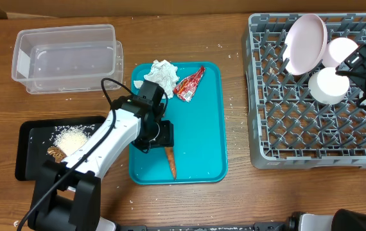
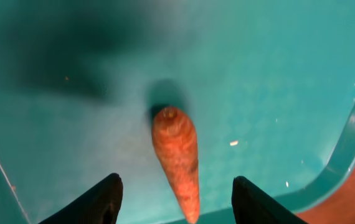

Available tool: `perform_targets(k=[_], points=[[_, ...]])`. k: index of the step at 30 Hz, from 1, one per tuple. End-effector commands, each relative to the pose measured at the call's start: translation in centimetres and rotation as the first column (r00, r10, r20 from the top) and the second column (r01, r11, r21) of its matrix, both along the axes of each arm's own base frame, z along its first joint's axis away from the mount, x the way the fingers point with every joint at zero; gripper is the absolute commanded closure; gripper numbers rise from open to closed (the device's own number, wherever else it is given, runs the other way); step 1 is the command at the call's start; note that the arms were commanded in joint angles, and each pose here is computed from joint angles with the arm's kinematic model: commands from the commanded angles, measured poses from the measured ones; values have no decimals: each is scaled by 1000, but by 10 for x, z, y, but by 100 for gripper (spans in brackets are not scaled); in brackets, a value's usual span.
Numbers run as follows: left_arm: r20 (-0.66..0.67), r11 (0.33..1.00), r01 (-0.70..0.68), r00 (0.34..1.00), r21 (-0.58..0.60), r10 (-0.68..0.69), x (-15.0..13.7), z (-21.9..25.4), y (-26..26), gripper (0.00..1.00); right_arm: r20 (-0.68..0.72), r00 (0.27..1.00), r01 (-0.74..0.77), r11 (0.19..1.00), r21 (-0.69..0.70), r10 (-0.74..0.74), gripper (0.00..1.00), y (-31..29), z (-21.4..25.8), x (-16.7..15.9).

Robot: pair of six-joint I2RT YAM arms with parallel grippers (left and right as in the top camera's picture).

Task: Sort waste into correct bins and load items into the dishwasher
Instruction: 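Grasp the carrot end with the left gripper and lift it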

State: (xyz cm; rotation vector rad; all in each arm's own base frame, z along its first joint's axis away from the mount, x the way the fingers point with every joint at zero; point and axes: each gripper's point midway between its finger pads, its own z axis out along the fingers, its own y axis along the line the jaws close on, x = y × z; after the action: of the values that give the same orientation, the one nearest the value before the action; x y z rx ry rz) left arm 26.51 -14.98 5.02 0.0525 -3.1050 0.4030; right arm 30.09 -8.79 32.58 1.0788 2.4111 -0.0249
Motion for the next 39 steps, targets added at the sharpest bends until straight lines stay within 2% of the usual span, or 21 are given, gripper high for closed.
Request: perform_targets(k=[1, 4, 9, 16, 28, 37, 39], points=[[24, 999, -8, 1000, 34, 7, 2, -5, -2, 40, 21, 1000, 12, 1000, -11, -12, 0, -3, 6, -1], [43, 999, 13, 999, 37, -14, 3, -5, -9, 36, 20, 1000, 12, 1000, -11, -12, 0, -3, 6, -1], [47, 997, 41, 998, 65, -44, -2, -7, -13, 37, 20, 1000, 12, 1000, -11, -12, 0, -3, 6, -1], [53, 987, -10, 999, 162, 1, -4, -13, 1, 36, 21, 1000, 12, 1000, -11, -12, 0, -3, 6, -1], [5, 986, -27, 1000, 166, 26, -10, -37, 0, 31, 20, 1000, 12, 1000, -11, -12, 0, -3, 6, -1], [-57, 979, -7, 998, 202, 19, -15, -61, 3, 33, 21, 1000, 12, 1000, -11, -12, 0, -3, 6, -1], [-74, 978, -4, 997, 210, 19, -18, -65, 5, 37, 21, 1000, 12, 1000, -11, -12, 0, -3, 6, -1]])
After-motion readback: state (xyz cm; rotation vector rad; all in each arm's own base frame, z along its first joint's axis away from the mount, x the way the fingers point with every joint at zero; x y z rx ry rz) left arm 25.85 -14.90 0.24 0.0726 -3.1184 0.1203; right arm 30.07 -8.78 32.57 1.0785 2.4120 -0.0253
